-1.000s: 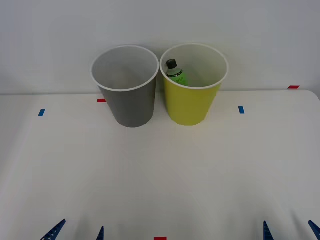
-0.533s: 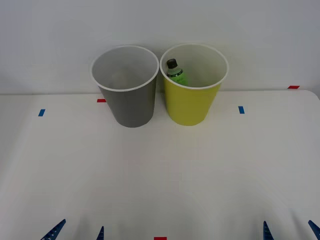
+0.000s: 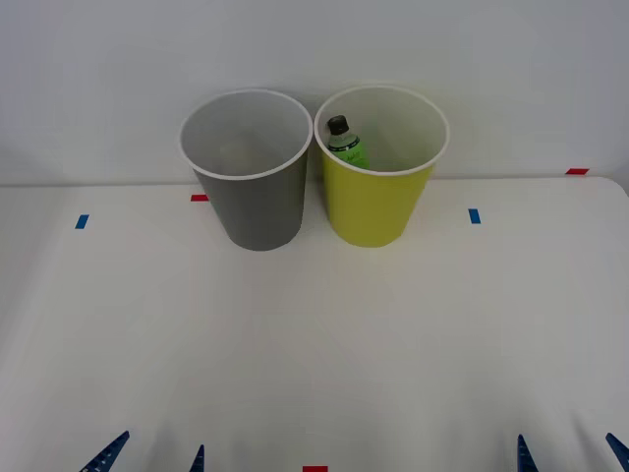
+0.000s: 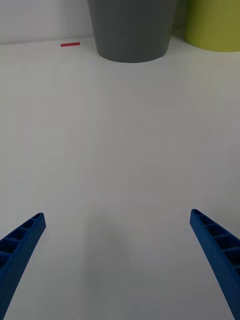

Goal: Put cans in the gray bin and PET bottles in the light green bin.

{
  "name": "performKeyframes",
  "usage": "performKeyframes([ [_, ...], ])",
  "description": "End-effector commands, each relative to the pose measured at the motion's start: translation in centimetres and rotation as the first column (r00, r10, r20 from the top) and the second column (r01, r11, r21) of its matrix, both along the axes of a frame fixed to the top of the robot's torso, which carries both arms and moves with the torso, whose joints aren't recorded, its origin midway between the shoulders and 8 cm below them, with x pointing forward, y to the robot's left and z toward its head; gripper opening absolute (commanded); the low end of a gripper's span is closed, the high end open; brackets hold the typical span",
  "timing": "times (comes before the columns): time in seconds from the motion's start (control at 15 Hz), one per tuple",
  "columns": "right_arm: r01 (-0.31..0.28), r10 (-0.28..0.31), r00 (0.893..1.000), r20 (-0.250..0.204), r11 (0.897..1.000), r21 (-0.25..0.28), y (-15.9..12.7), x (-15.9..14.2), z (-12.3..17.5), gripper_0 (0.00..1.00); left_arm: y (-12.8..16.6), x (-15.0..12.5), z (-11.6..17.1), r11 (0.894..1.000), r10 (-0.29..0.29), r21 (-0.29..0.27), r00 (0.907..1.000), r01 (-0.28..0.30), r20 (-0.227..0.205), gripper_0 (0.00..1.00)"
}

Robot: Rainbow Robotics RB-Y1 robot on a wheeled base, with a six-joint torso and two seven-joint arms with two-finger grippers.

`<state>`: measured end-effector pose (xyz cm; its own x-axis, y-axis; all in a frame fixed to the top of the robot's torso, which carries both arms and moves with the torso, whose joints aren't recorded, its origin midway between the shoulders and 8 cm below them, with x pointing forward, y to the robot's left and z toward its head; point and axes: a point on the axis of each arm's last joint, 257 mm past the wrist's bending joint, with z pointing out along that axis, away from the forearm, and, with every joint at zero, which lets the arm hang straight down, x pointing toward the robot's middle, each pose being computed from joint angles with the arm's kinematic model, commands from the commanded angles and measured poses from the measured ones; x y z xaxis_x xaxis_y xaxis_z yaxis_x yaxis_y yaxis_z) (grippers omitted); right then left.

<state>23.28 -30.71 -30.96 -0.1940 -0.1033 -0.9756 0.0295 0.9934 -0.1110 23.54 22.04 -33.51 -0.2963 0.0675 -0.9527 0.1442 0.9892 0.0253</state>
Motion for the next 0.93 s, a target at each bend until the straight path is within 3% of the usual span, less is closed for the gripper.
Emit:
performKeyframes([
  [0.07, 0.0, 0.0, 1.0, 0.0, 1.0, 0.0, 0.0, 0.0, 0.0, 1.0, 0.0, 0.0, 0.0, 1.0, 0.0, 0.0, 1.0, 0.0, 0.0, 1.0],
  [0.93, 0.0, 0.0, 1.0, 0.0, 1.0, 0.0, 0.0, 0.0, 0.0, 1.0, 0.0, 0.0, 0.0, 1.0, 0.0, 0.0, 1.0, 0.0, 0.0, 1.0],
])
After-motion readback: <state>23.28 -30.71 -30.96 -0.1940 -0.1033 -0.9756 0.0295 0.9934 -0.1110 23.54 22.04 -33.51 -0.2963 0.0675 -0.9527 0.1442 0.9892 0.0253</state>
